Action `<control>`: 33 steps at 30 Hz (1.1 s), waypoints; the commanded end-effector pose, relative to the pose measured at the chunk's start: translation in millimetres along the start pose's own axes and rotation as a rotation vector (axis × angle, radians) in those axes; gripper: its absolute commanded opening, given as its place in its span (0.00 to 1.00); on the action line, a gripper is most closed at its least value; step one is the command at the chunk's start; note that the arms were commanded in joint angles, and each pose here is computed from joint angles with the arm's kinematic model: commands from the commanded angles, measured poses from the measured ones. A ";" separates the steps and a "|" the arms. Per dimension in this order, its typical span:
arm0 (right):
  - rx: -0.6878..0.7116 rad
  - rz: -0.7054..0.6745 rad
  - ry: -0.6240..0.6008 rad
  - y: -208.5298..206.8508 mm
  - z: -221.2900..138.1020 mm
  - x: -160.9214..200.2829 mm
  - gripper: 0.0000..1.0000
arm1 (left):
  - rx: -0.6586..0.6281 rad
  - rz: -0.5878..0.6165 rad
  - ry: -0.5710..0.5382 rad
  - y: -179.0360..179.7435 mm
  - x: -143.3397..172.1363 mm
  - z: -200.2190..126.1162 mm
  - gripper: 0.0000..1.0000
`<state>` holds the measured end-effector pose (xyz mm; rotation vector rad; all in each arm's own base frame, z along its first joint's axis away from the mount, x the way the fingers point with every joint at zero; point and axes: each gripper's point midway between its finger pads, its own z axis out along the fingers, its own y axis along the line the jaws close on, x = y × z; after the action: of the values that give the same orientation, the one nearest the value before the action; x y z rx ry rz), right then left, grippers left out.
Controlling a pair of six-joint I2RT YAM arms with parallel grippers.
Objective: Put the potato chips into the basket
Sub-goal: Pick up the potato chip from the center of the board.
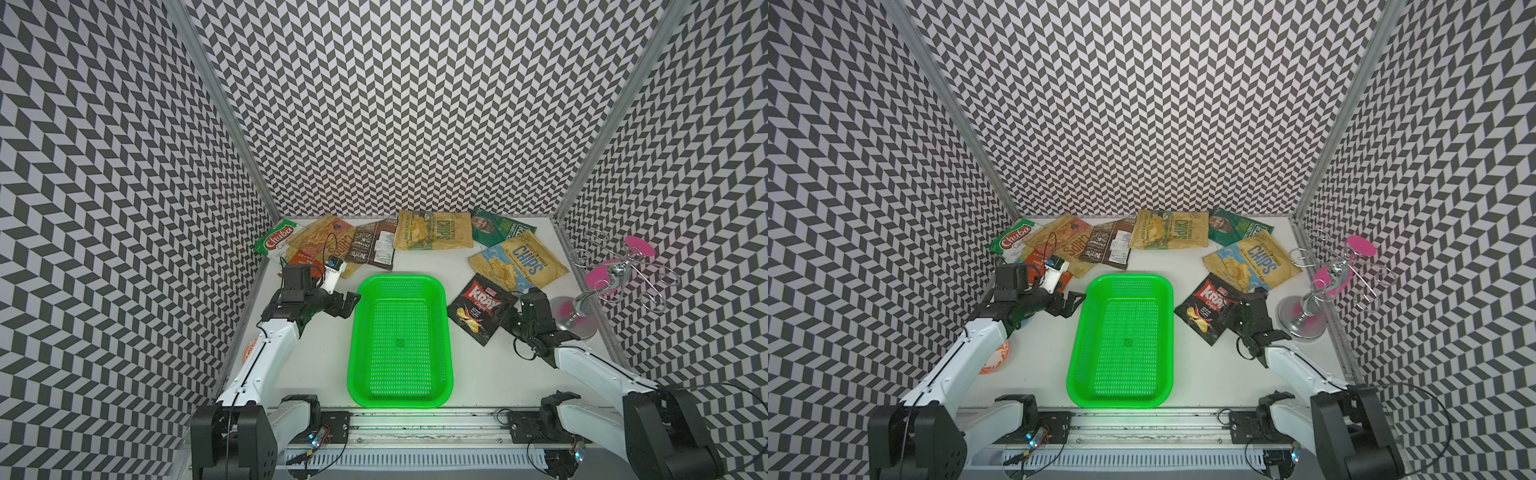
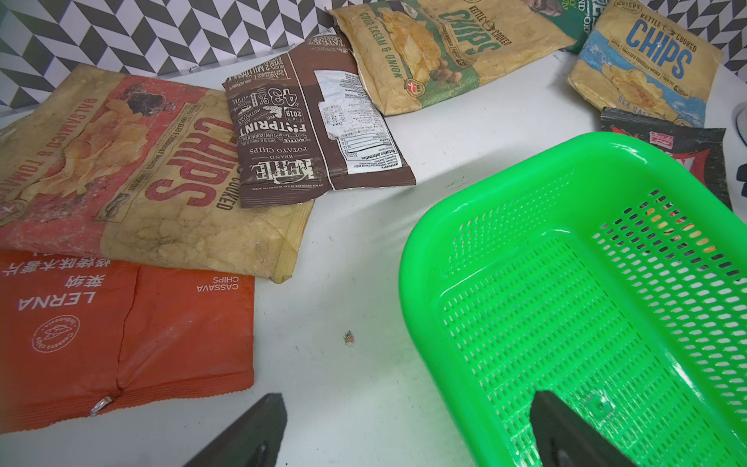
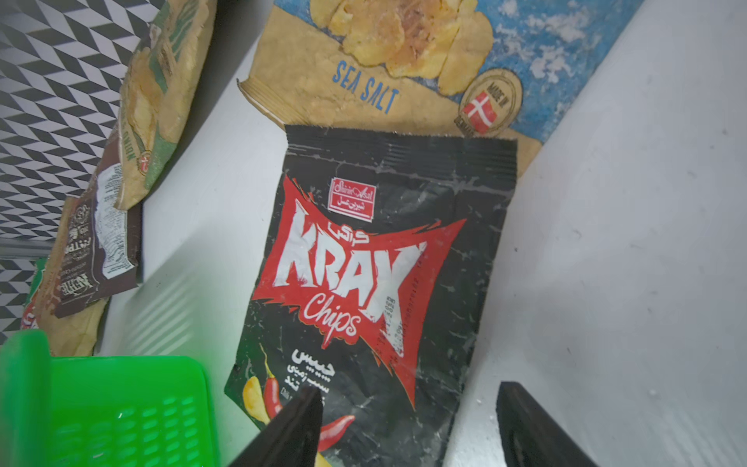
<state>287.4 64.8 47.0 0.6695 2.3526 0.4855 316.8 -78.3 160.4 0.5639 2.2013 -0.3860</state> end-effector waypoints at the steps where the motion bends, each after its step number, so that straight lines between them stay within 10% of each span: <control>1: -0.006 0.022 0.032 -2.5 6.8 7.3 0.72 | 0.004 0.000 -0.006 1.0 1.0 1.2 0.99; 14: -0.123 0.061 0.119 12.8 26.2 26.0 0.59 | -0.029 -0.007 -0.013 6.5 -1.9 -0.3 0.97; 26: -0.163 -0.019 -0.019 30.5 2.6 -6.4 0.01 | -0.041 -0.009 -0.012 8.6 0.0 0.5 0.97; 33: -0.294 -0.133 -0.139 71.7 -38.3 -38.4 0.00 | -0.040 -0.008 -0.009 8.5 2.5 2.2 0.97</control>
<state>302.7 90.4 92.2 0.4962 2.2124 0.6879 319.0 -74.1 157.2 0.5481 2.2060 -0.3554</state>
